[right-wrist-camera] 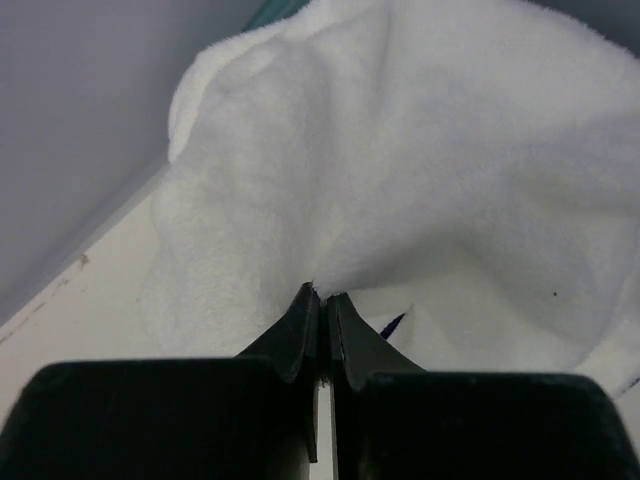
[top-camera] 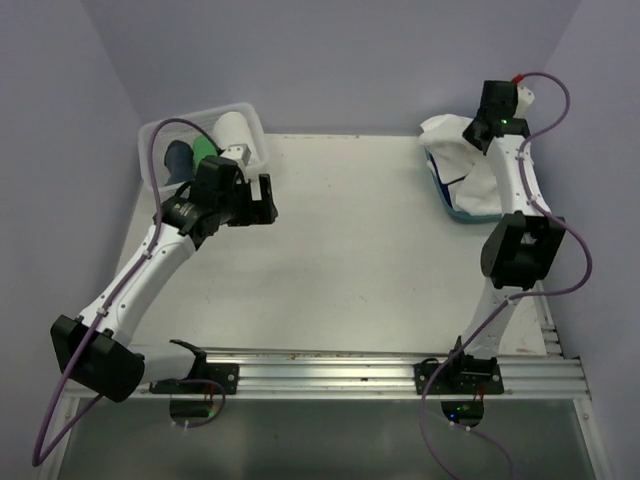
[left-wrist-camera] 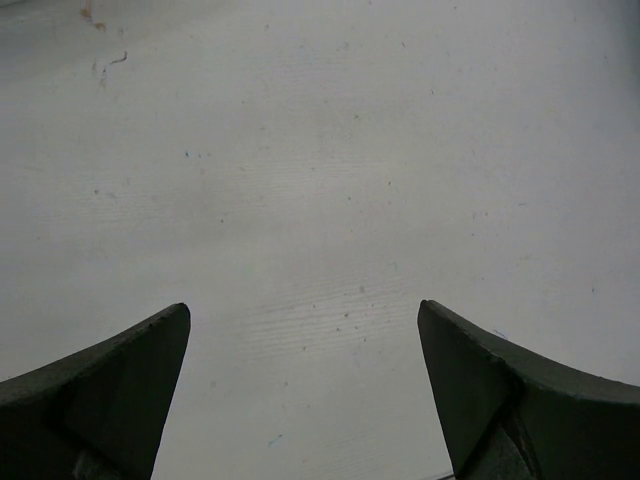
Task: Roll the towels
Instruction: Grab a towel with the right arm, then move the towel to the center of the board
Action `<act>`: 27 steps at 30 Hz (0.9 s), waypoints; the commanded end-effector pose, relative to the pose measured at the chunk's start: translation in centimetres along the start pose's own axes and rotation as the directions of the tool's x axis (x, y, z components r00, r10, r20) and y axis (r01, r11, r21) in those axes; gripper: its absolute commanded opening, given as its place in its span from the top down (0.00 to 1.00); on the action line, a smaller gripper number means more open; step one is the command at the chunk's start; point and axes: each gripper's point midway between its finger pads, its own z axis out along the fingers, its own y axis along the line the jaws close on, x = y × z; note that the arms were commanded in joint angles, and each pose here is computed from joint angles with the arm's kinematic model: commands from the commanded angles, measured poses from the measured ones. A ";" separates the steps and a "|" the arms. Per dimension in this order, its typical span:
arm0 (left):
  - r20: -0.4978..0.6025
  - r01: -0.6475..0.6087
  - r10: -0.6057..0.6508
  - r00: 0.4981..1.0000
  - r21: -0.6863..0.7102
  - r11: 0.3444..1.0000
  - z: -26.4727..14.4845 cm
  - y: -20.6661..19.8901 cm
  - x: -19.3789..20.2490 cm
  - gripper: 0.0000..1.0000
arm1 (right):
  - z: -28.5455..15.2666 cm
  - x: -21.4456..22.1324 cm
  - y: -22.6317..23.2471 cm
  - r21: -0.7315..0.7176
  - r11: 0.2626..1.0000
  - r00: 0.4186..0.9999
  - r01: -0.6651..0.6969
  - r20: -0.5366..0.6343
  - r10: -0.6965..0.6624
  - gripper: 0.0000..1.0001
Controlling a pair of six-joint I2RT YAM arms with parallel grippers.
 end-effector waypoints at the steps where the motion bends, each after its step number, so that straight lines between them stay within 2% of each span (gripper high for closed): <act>1: 0.078 -0.013 0.014 0.997 -0.022 1.000 -2.4 -0.1 -2.8 0.00 | -10.7 -9.5 1.8 -0.184 0.981 0.958 -0.063 0.263 0.111 1.00; 2: 0.097 -0.020 0.022 0.995 -0.021 1.000 -2.9 -0.2 -3.5 0.01 | -12.0 -10.1 1.7 -0.203 0.977 0.952 -0.065 0.280 0.121 1.00; 3: 0.105 -0.018 0.021 0.994 -0.023 1.000 -3.3 -0.1 -3.9 0.00 | -15.3 -11.5 2.0 -0.260 0.963 0.937 -0.064 0.316 0.147 1.00; 8: 0.139 -0.003 0.009 0.990 -0.044 0.999 -4.7 1.2 -5.4 0.00 | -22.7 -14.1 1.9 -0.380 0.924 0.893 -0.038 0.403 0.202 1.00; 12: 0.144 0.030 -0.024 0.989 -0.034 0.999 -5.5 2.2 -5.9 0.01 | -27.1 -14.2 3.2 -0.501 0.865 0.895 0.021 0.395 0.208 1.00; 15: 0.169 0.069 -0.060 0.984 -0.053 0.996 -6.4 4.0 -6.9 0.01 | -31.3 -13.5 5.3 -0.608 0.790 0.896 0.080 0.391 0.210 1.00; 19: 0.177 0.101 -0.080 0.981 -0.111 0.989 -7.4 5.9 -7.3 0.01 | -37.5 -11.4 9.3 -0.701 0.682 0.891 0.206 0.422 0.165 1.00; 21: 0.197 0.117 -0.085 0.977 -0.156 0.981 -8.2 6.8 -7.8 0.00 | -40.0 -9.2 11.6 -0.767 0.593 0.911 0.244 0.390 0.130 1.00; 24: 0.218 0.137 -0.096 0.971 -0.179 0.974 -9.1 7.3 -8.2 0.00 | -41.5 -6.3 13.3 -0.814 0.525 0.933 0.248 0.347 0.096 1.00; 27: 0.235 0.150 -0.105 0.966 -0.184 0.971 -9.6 7.5 -8.6 0.00 | -40.0 -1.8 14.9 -0.841 0.492 0.961 0.228 0.275 0.026 1.00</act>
